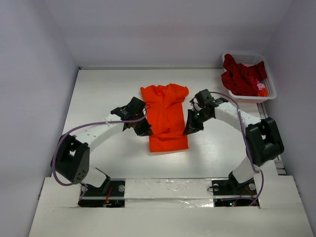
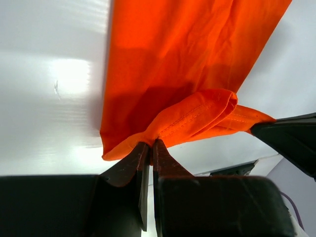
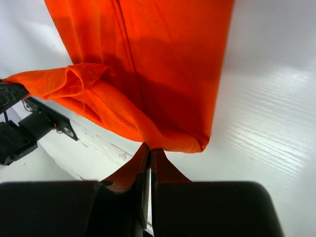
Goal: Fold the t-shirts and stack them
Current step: Fold the folded rectangular tshirt in 1/3 of the way
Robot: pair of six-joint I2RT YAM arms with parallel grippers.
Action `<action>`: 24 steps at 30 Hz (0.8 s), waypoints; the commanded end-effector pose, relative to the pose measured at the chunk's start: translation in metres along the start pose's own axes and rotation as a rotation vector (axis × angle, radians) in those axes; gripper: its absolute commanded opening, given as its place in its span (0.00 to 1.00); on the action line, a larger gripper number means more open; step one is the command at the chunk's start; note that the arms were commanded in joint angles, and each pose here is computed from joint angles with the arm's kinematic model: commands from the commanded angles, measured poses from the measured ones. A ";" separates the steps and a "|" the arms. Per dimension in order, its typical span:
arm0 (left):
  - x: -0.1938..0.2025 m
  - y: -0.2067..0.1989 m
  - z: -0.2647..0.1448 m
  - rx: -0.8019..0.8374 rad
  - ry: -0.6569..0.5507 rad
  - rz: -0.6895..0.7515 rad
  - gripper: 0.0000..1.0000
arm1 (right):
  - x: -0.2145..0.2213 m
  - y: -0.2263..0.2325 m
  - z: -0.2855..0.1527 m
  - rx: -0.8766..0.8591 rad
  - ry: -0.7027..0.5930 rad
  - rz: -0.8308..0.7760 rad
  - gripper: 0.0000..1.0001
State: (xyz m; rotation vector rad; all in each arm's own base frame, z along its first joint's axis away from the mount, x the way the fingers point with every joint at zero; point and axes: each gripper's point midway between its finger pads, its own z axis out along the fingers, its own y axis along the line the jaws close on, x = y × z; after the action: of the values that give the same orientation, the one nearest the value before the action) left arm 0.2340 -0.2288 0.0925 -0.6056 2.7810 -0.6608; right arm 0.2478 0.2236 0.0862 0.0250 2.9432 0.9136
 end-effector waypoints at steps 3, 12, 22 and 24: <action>-0.023 -0.020 -0.004 0.038 -0.020 0.056 0.00 | -0.029 0.010 -0.015 0.004 -0.086 -0.039 0.00; -0.037 -0.029 0.004 0.039 -0.012 0.095 0.00 | -0.043 0.006 -0.007 0.010 -0.103 -0.029 0.00; -0.045 -0.022 0.007 0.028 -0.019 0.088 0.00 | -0.054 0.004 0.004 0.014 -0.108 -0.011 0.00; -0.046 -0.022 0.008 0.029 -0.018 0.088 0.00 | -0.056 0.005 0.005 0.013 -0.109 -0.009 0.00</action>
State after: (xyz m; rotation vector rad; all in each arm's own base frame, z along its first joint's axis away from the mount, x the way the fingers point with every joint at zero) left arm 0.2759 -0.2290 0.0914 -0.5026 2.7884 -0.6539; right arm 0.2804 0.2223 0.0767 0.0691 2.9255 0.8512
